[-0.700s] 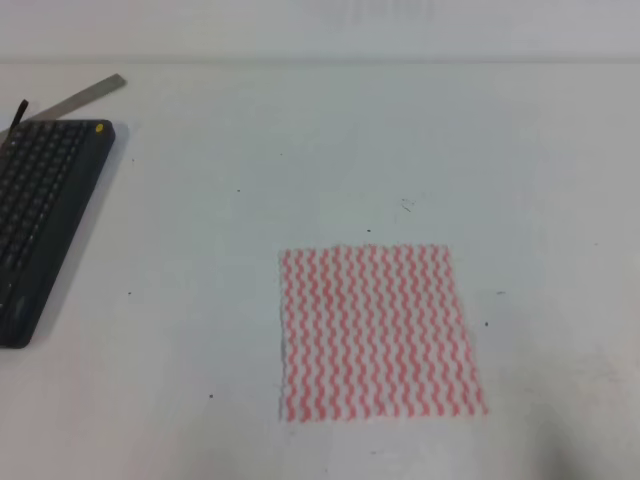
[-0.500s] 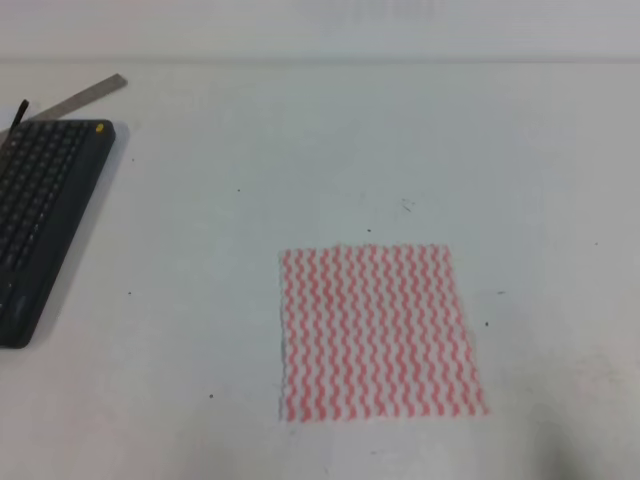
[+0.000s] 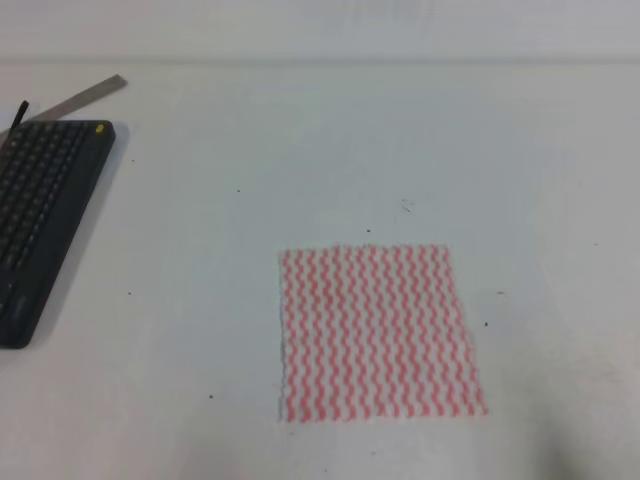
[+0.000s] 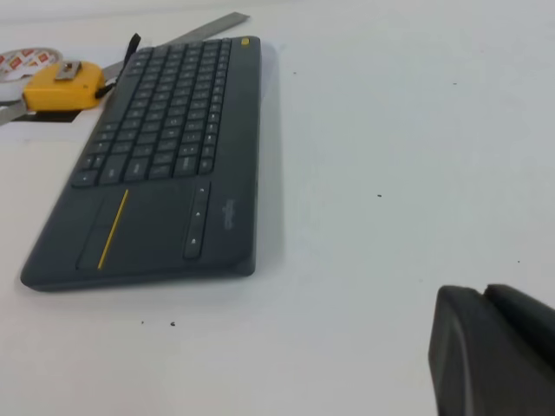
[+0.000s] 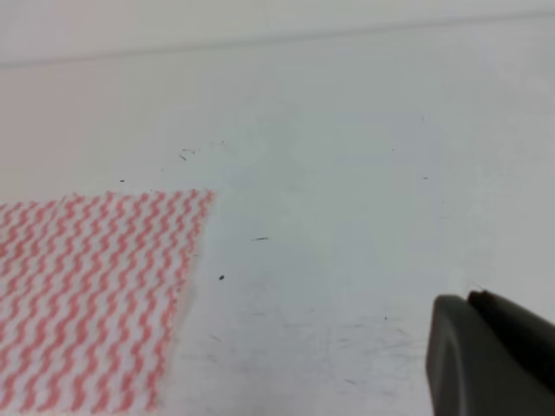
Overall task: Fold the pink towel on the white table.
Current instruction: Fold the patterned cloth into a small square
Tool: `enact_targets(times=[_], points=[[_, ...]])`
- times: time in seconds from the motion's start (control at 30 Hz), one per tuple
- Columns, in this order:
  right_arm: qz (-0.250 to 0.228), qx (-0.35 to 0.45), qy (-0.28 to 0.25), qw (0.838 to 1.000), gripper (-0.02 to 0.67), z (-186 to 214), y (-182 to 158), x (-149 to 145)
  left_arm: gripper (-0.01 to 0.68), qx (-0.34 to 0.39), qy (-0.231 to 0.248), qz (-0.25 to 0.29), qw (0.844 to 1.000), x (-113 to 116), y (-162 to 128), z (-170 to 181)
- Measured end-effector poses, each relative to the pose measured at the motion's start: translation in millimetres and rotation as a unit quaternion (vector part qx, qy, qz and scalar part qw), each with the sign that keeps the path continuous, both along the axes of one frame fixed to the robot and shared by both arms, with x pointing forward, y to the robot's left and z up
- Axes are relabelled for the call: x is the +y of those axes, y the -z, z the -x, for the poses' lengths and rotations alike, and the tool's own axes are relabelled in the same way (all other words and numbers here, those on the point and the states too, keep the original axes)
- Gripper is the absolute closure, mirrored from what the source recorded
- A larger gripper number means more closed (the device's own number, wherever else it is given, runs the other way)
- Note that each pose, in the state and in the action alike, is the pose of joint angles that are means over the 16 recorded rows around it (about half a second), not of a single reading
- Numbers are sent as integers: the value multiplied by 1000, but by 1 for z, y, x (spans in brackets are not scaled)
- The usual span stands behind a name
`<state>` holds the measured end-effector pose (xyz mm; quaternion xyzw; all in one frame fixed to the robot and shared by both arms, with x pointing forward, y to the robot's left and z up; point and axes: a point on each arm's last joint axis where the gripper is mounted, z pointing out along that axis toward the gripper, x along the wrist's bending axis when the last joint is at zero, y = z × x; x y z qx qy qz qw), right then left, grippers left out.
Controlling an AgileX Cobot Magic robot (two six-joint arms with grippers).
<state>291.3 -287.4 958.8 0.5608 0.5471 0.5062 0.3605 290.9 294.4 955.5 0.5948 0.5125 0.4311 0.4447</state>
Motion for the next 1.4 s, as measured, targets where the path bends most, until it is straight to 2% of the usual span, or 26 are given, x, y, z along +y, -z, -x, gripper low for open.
enact_targets(times=[0.5,0.93,1.1,1.23,1.4], points=[[0,1,0,1000,668,0,0,0,671,-3,1,-10,1000,0,0,0],[0,1,0,1000,668,0,0,0,671,-21,3,-39,999,1,-2,0],[0,1,0,1000,668,0,0,0,671,-47,1,-4,999,0,-7,-1],[0,1,0,1000,668,0,1,0,671,-80,-7,62,995,0,-15,-2],[0,1,0,1000,668,0,1,0,672,-121,-26,158,980,2,-24,-3]])
